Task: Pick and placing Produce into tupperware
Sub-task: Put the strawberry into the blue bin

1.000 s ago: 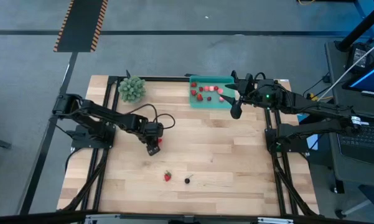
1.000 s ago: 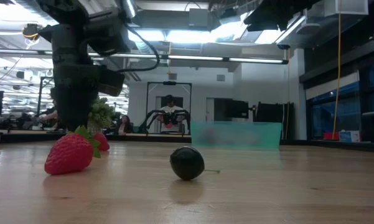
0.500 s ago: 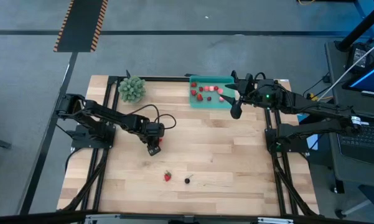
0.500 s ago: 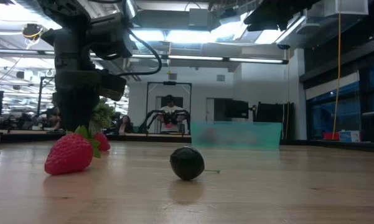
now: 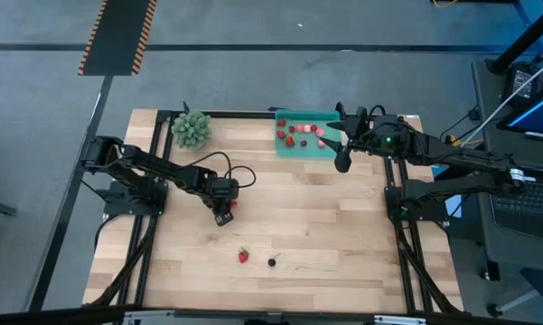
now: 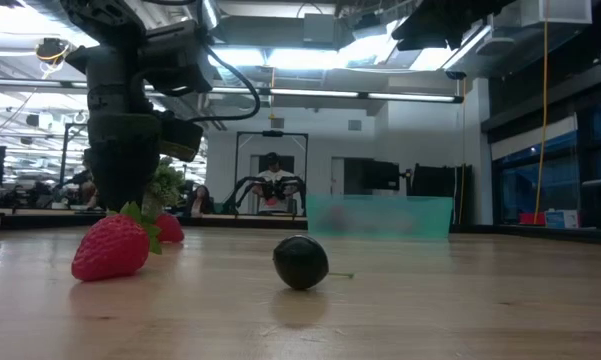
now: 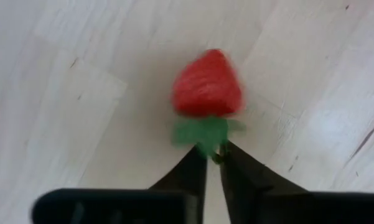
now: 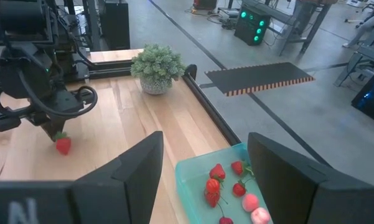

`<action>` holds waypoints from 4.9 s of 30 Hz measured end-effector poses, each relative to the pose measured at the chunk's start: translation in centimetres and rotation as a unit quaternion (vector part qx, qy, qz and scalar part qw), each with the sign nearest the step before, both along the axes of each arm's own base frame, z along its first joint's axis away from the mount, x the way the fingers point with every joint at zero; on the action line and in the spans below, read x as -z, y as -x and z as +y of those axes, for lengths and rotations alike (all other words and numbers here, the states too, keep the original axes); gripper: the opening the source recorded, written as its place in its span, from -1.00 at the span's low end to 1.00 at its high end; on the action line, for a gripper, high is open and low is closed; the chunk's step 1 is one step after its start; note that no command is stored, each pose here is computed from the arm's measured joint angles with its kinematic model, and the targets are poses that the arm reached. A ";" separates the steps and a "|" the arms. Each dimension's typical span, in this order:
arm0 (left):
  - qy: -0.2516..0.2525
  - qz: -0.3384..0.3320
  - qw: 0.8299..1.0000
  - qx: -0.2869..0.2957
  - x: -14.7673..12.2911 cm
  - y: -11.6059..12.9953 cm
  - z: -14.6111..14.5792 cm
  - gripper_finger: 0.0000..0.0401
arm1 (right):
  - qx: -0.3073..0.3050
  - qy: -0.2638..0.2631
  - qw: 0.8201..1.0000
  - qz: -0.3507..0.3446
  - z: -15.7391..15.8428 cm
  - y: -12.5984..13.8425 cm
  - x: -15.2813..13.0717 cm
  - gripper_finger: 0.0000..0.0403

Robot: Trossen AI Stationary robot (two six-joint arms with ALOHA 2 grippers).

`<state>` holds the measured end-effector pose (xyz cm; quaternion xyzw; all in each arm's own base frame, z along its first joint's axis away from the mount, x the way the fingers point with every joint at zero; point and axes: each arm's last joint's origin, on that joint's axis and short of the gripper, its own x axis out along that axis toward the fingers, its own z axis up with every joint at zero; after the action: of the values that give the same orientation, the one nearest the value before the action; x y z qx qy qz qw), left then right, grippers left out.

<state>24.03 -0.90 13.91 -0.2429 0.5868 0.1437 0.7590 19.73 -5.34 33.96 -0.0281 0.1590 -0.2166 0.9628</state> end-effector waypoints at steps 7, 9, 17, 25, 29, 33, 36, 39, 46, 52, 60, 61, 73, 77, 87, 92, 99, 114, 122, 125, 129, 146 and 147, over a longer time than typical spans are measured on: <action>-0.011 0.000 1.000 -0.004 0.0 0.0 0.1 -0.95 | 0.000 -0.002 1.000 0.007 0.0 0.0 0.1 0.17; -0.011 0.000 1.000 -0.004 0.0 0.0 0.1 -0.97 | 0.000 -0.002 1.000 0.008 0.0 0.0 0.1 0.17; -0.014 -0.008 1.000 0.008 -0.9 -0.6 0.0 -0.98 | 0.000 -0.002 1.000 0.008 0.0 0.0 0.1 0.17; -0.061 -0.016 0.997 0.041 -4.3 -2.4 0.2 -0.98 | 0.000 -0.002 1.000 0.008 0.0 0.0 0.1 0.17; -0.102 -0.039 0.993 0.034 -6.3 -3.5 0.6 -0.99 | 0.000 -0.002 1.000 0.007 0.0 0.0 0.1 0.17; -0.128 -0.076 0.989 0.016 -8.7 -4.7 2.0 -0.99 | 0.000 -0.002 1.000 0.007 0.0 0.0 0.1 0.17; -0.148 -0.103 0.984 0.011 -10.5 -5.5 3.2 -0.99 | 0.000 -0.002 1.000 0.007 0.0 0.0 0.1 0.17; -0.185 -0.130 0.974 -0.014 -12.3 -6.1 4.6 -0.99 | 0.000 -0.001 1.000 0.005 0.0 0.0 0.1 0.17; -0.265 -0.217 0.938 -0.047 -16.7 -7.5 7.9 -0.99 | -0.007 0.036 0.999 -0.027 0.0 0.2 -0.9 0.17; -0.291 -0.241 0.923 -0.070 -18.4 -7.8 11.1 -1.00 | -0.012 0.098 0.991 -0.092 0.1 0.6 -2.8 0.17; -0.272 -0.251 0.928 -0.048 -17.6 -11.7 15.5 -1.00 | -0.011 0.137 0.983 -0.123 0.1 0.7 -3.7 0.17; -0.271 -0.250 0.929 -0.044 -17.4 -12.4 16.0 -1.00 | -0.009 0.137 0.983 -0.122 0.0 0.7 -3.7 0.17; -0.233 -0.221 0.947 -0.003 -13.7 -19.1 21.8 -1.00 | 0.029 0.140 0.983 -0.119 -1.4 1.2 -3.7 0.17; -0.213 -0.201 0.956 0.008 -11.4 -20.1 24.0 -1.00 | 0.036 0.140 0.983 -0.116 -1.7 1.3 -3.7 0.17; -0.076 -0.118 0.989 -0.050 -6.3 -19.5 28.9 -1.00 | 0.040 0.135 0.984 -0.109 -1.9 1.3 -3.5 0.17; -0.059 -0.096 0.991 -0.067 -5.5 -19.4 29.4 -1.00 | 0.039 0.134 0.984 -0.106 -1.9 1.3 -3.5 0.17; -0.063 -0.115 0.989 -0.065 -6.2 -19.7 29.5 -0.86 | 0.037 0.126 0.988 -0.083 -1.9 1.3 -3.0 0.17; -0.082 -0.116 0.989 -0.047 -10.0 -18.5 29.3 -0.40 | 0.040 0.116 0.989 -0.088 -1.9 1.3 -3.0 0.17; -0.090 -0.096 0.991 -0.019 -16.4 -15.0 26.8 -0.38 | 0.042 0.104 0.989 -0.095 -1.9 1.3 -3.0 0.17; -0.090 -0.060 0.994 -0.010 -18.2 -13.4 25.5 -0.38 | 0.042 0.102 0.989 -0.096 -1.9 1.3 -3.0 0.17; -0.103 -0.027 0.994 -0.006 -20.0 -12.0 23.8 -0.38 | 0.042 0.101 0.989 -0.096 -1.9 1.3 -3.0 0.17; -0.156 0.004 0.984 0.091 -26.1 -8.0 11.3 -0.38 | -0.003 0.047 0.992 -0.117 -1.5 1.1 -2.8 0.17; -0.153 0.005 0.984 0.089 -26.2 -7.3 10.6 -0.38 | -0.010 0.046 0.992 -0.117 -1.5 1.1 -2.8 0.17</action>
<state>31.37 9.71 40.12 -0.0704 0.5812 0.1653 0.7937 18.61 -6.83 36.77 -0.0483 0.0346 -0.2160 0.9746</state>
